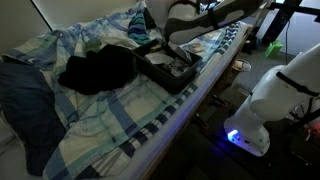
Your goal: Take the package out of the box
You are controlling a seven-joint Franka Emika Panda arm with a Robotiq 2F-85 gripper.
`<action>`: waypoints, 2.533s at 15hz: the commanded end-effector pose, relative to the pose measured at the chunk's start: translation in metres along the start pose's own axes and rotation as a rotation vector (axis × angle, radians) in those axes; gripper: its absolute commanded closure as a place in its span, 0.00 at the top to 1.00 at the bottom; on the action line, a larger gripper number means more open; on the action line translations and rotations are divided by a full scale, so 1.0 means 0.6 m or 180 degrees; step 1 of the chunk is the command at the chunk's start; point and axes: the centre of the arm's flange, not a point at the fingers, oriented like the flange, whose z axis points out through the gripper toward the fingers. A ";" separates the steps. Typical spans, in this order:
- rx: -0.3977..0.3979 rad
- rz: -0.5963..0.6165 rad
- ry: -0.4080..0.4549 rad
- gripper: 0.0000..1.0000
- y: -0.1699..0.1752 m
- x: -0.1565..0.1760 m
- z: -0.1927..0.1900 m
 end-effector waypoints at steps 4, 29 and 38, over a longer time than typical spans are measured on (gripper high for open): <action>-0.0072 0.0277 0.0157 0.01 0.079 0.007 -0.089; -0.1139 0.0402 -0.0513 0.01 0.166 0.010 0.123; -0.1285 0.0346 -0.0848 0.01 0.162 0.004 0.205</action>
